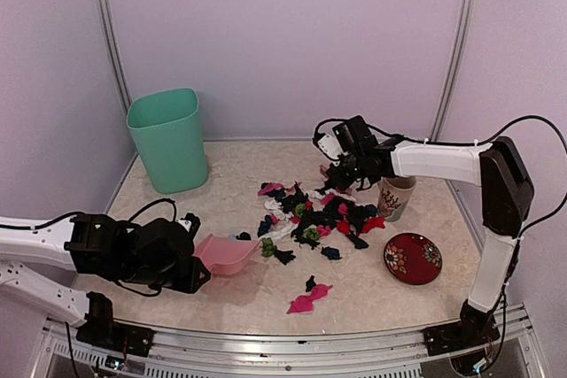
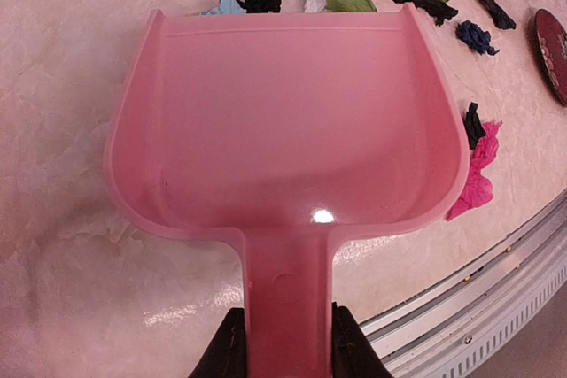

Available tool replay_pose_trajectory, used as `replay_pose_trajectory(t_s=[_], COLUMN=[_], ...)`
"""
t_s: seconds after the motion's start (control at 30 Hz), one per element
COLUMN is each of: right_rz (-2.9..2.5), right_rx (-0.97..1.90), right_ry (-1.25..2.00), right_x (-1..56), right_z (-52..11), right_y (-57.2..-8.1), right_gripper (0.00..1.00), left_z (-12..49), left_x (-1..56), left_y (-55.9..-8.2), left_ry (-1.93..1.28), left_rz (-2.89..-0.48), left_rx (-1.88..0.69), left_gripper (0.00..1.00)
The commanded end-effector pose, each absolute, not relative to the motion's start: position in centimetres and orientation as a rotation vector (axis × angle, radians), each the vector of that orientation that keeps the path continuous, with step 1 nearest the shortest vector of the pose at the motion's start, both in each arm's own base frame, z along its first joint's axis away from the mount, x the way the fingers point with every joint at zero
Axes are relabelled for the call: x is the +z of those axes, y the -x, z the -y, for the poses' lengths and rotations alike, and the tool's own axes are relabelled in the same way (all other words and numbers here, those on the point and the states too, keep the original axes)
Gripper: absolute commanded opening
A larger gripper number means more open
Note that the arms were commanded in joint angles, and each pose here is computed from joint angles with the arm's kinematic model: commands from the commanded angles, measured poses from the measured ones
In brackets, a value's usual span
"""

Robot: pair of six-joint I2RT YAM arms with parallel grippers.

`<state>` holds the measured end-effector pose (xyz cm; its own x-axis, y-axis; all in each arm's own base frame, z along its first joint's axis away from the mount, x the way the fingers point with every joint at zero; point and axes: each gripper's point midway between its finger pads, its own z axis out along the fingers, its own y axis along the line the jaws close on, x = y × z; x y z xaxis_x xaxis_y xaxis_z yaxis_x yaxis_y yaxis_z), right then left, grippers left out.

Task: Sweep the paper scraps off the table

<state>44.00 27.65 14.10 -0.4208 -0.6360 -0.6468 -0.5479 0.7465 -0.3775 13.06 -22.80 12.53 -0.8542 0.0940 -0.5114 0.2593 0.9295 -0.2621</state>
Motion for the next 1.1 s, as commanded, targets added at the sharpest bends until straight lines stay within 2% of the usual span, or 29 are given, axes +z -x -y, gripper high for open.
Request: replay_pose_trajectory(t_s=[0.0,0.2,0.43,0.67,0.83,1.07], right_rz=[-2.109,-2.040,-1.892,-1.826,-1.849,-1.972], right_rx=[0.082,0.146,-0.058,0.028,0.379,0.741], right_ry=[1.065,1.151,1.005,1.051,1.241,1.449], right_x=[13.1,15.0,24.6,30.9,31.3,25.4], right_z=[-32.3,-34.4,-32.1,-31.5,-32.8,-32.0], right_y=[-40.9,-37.1,-36.2,-31.7,-25.1,-17.2], right_gripper=[0.00,0.00,0.00,0.00,0.00,0.00], left_z=[23.0,23.3,22.7,22.4,21.9,20.4], left_x=[13.1,14.3,16.4,18.7,20.1,22.3], left_y=[-13.3,-13.6,-14.6,-16.0,-17.1,-18.3], left_ry=[-0.193,-0.199,-0.171,-0.142,-0.125,-0.052], left_rz=[-2.560,-2.528,-2.443,-2.365,-2.318,-2.239], left_rx=[-0.412,-0.405,-0.406,-0.396,-0.379,-0.380], left_gripper=[0.00,0.00,0.00,0.00,0.00,0.00])
